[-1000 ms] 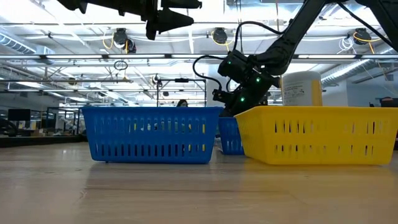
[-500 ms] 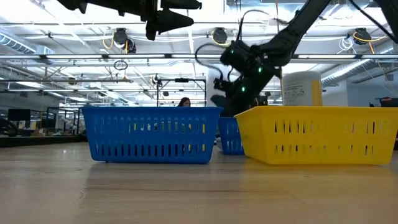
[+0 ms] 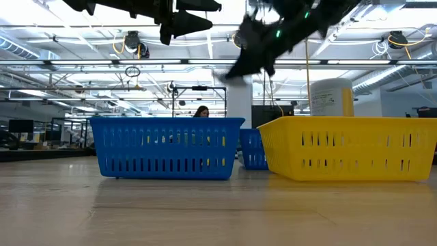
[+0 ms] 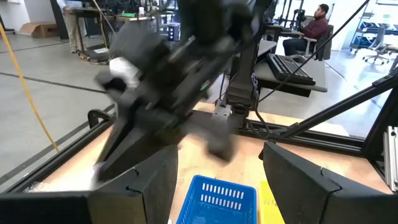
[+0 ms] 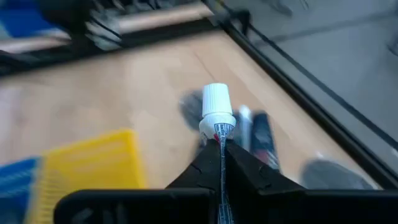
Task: Pick & Place Travel size toiletries
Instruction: Put the white toothpaste into the bottom yellow basket
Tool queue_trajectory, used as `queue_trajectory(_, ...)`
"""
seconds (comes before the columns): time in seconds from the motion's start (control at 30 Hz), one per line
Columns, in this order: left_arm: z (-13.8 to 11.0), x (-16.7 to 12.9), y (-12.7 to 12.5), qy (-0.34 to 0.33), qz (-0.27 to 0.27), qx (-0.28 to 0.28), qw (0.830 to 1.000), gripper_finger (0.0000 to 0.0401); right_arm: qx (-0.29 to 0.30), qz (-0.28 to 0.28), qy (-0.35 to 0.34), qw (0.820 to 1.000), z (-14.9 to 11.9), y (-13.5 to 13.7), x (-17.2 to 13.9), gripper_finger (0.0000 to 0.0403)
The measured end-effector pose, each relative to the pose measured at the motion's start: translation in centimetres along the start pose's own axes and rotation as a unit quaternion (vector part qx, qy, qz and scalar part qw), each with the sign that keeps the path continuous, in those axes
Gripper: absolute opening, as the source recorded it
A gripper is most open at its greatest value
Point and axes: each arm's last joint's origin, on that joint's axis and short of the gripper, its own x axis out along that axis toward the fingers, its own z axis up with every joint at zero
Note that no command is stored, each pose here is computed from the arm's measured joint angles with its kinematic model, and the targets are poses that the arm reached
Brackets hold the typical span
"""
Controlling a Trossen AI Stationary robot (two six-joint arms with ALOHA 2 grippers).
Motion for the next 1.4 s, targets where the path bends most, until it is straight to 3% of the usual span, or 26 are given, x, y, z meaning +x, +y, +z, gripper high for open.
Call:
queue_trajectory(0.27, 0.0, 0.0, 0.0, -0.001, 0.005, 0.013, 1.0, 0.0234, -0.044, 0.071, -0.044, 0.996, 1.4, 4.1, -3.9, 0.0005)
queue_trajectory(0.43, 0.0, 0.0, 0.1, -0.002, 0.014, 0.016, 1.0, 0.0234, -0.055, 0.091, -0.039, 0.994, 1.1, 5.4, -4.4, 0.0005)
queue_trajectory(1.13, -0.2, 0.0, 0.1, 0.009, 0.007, 0.027, 1.0, 0.0234, -0.076, 0.111, -0.066, 0.989, 1.4, 6.5, -4.9, 0.0005)
queue_trajectory(1.3, -0.1, 0.1, 0.2, 0.006, -0.025, 0.027, 0.999, 0.0231, -0.077, 0.113, -0.069, 0.988, 1.4, 6.6, -4.9, 0.0005)
queue_trajectory(1.4, 0.0, 0.1, 0.3, 0.007, -0.05, 0.027, 0.998, 0.0208, -0.077, 0.114, -0.075, 0.988, 1.5, 6.7, -4.9, 0.0005)
